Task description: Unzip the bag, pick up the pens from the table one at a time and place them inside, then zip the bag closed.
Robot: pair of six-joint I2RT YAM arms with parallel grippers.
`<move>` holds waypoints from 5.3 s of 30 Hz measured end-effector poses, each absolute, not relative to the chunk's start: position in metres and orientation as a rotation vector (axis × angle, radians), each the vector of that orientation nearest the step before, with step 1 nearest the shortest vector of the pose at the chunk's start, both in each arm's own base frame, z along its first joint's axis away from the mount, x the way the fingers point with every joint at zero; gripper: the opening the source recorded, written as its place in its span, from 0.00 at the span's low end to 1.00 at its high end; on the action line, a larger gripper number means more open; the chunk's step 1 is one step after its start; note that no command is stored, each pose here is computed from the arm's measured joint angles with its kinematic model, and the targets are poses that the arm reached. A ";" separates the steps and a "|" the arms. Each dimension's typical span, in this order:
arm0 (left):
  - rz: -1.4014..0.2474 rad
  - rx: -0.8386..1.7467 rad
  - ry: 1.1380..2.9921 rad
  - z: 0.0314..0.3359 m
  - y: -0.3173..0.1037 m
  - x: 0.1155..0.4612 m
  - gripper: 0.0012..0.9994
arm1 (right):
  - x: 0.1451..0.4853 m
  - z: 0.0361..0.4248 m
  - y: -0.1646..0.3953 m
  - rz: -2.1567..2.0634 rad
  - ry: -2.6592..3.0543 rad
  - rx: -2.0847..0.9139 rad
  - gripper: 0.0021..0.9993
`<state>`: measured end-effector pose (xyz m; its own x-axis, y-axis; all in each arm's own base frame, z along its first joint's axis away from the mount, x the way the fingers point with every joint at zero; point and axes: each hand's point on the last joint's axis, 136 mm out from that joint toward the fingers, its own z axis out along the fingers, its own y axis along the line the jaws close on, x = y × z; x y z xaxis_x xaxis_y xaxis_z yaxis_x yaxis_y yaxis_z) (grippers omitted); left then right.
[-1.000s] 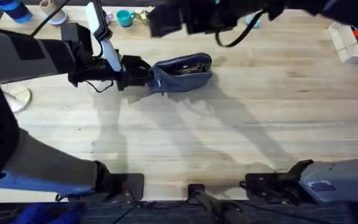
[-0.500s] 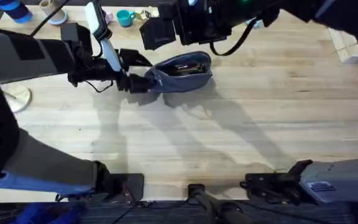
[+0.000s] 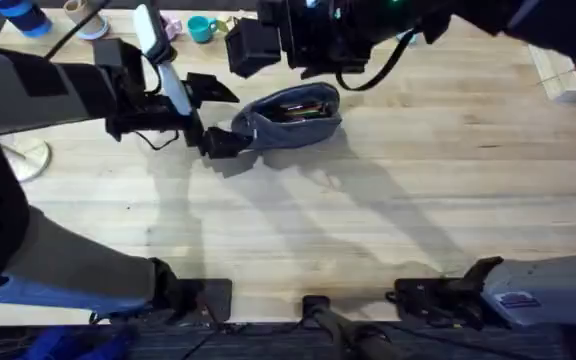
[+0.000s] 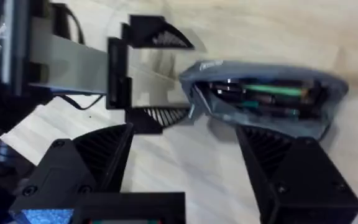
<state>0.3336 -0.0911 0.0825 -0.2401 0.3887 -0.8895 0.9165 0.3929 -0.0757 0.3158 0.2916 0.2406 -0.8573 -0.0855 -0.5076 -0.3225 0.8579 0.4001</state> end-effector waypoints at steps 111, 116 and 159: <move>-0.587 0.913 1.888 0.081 0.006 0.343 0.99 | 0.337 0.094 0.366 0.357 2.550 0.366 0.03; -0.587 0.913 1.888 0.081 0.006 0.343 0.99 | 0.337 0.094 0.367 0.347 2.552 0.318 0.03; -0.757 1.201 1.668 0.094 -0.096 0.337 0.60 | 0.355 0.164 0.358 0.436 2.470 0.149 0.03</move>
